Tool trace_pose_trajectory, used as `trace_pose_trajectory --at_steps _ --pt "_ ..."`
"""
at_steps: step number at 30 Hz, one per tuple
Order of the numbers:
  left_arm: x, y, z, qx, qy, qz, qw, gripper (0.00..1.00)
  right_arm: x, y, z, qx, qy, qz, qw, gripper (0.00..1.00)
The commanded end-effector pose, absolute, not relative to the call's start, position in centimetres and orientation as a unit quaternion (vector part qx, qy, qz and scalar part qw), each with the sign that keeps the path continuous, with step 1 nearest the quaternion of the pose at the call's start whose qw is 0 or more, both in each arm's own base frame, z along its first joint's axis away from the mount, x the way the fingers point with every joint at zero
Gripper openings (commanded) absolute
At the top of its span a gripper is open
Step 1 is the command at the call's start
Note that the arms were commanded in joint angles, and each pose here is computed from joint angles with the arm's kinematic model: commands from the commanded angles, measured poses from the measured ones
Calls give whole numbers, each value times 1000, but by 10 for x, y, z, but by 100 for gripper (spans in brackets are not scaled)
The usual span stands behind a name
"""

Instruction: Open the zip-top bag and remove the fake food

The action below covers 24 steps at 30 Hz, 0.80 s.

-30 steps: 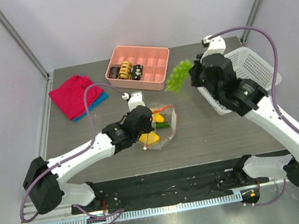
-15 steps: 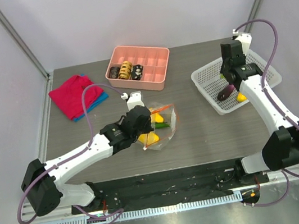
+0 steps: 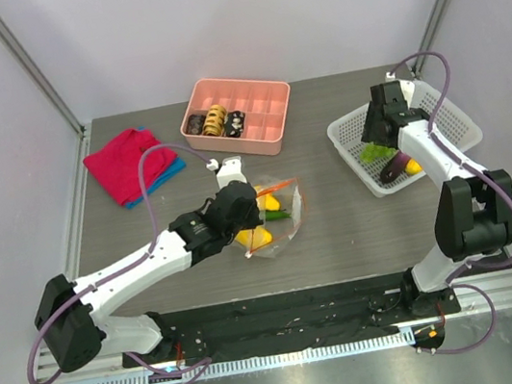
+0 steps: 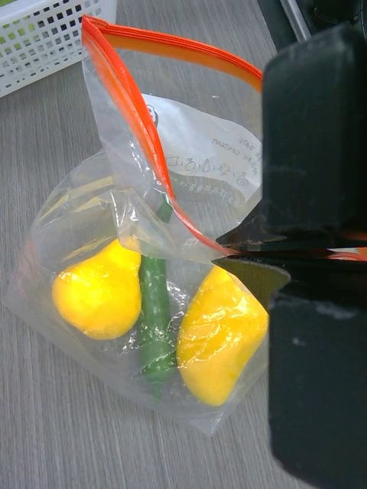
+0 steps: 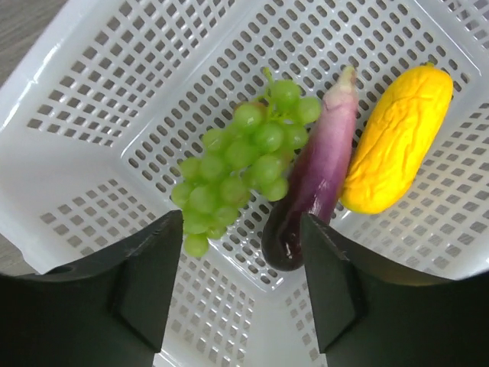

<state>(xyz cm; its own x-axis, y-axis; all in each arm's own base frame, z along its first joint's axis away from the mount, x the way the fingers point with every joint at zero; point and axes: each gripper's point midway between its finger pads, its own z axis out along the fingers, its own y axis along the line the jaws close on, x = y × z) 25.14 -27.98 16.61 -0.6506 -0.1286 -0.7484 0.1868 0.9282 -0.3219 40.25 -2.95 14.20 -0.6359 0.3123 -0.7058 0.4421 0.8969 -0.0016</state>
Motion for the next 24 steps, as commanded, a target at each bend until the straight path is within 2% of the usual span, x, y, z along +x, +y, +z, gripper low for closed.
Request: trace_pose_trajectory --at_steps 1,6,8,11,14,18,24 --pt "255 -283 188 13 874 -213 436 0 404 -15 193 186 885 -87 418 70" --pt "254 -286 190 15 874 -219 434 0 372 45 228 106 883 -57 454 68" --pt "253 -286 190 17 874 -219 434 0 346 90 231 49 888 6 458 63" --pt "253 -283 192 14 872 -219 437 0 303 146 227 -26 894 89 438 58" --pt "253 -283 191 13 871 -221 438 0 262 192 222 -83 898 149 405 49" --pt "251 -282 190 9 871 -225 437 0 222 231 225 -129 894 190 386 46" --pt "249 -290 184 6 873 -239 424 0 217 277 214 -143 884 246 370 41"
